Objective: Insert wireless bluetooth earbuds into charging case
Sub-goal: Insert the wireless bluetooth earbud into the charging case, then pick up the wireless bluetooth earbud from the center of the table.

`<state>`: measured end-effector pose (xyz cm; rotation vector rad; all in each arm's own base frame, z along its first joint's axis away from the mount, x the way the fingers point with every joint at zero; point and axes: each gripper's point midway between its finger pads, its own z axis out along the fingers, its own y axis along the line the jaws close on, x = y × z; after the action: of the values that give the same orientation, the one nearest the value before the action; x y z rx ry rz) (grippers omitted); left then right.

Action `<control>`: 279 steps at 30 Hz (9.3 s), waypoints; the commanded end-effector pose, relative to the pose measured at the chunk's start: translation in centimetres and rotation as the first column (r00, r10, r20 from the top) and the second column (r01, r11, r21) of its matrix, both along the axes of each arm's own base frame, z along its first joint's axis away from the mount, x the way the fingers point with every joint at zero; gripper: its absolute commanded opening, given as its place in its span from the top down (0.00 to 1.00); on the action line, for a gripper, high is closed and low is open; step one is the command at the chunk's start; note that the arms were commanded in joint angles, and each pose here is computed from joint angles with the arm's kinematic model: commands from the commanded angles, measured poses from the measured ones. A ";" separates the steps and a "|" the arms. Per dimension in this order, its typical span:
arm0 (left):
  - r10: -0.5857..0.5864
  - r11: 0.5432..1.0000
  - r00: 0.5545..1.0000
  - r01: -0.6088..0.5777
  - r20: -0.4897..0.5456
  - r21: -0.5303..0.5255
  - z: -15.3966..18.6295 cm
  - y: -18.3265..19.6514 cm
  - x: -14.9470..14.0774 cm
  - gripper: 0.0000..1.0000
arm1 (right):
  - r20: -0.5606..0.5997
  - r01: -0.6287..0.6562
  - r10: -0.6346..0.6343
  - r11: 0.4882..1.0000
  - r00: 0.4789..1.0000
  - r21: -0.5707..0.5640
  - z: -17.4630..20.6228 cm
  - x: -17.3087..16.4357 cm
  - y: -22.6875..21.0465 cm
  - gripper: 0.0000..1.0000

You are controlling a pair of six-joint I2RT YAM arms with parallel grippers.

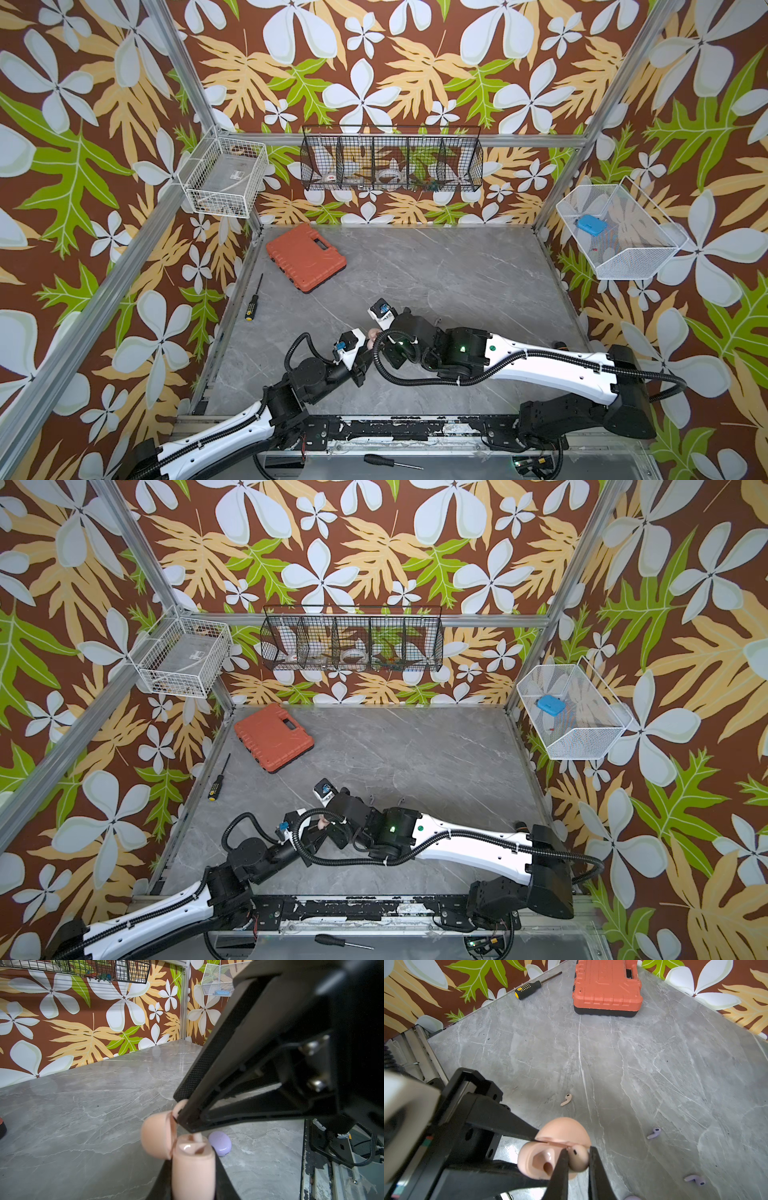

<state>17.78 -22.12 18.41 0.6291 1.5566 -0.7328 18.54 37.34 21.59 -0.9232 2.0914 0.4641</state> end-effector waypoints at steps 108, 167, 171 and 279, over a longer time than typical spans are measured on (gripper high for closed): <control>-0.011 0.994 0.871 0.061 0.491 -0.086 9.3 4.6 -4.8 1.00 | -0.569 0.161 -0.177 0.984 0.803 -0.079 -15.9 5.7 5.3 0.52; -0.040 0.996 0.867 0.072 0.496 -0.044 8.7 4.2 -4.9 1.00 | -0.481 0.072 -0.147 0.983 0.864 -0.169 -19.2 5.8 8.0 0.78; -0.039 0.997 0.868 0.069 0.495 -0.043 8.6 4.2 -4.9 1.00 | -0.474 0.078 -0.154 0.981 0.867 -0.176 -19.2 5.9 7.8 0.79; -0.133 0.988 0.929 0.153 0.345 -0.031 5.3 2.3 -4.6 1.00 | -0.348 0.186 -0.230 0.970 0.909 -0.155 -15.1 5.6 -2.7 0.87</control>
<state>13.60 -19.76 22.69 0.8005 1.2053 -0.6892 23.68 34.84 5.82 -0.7159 2.5818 0.4376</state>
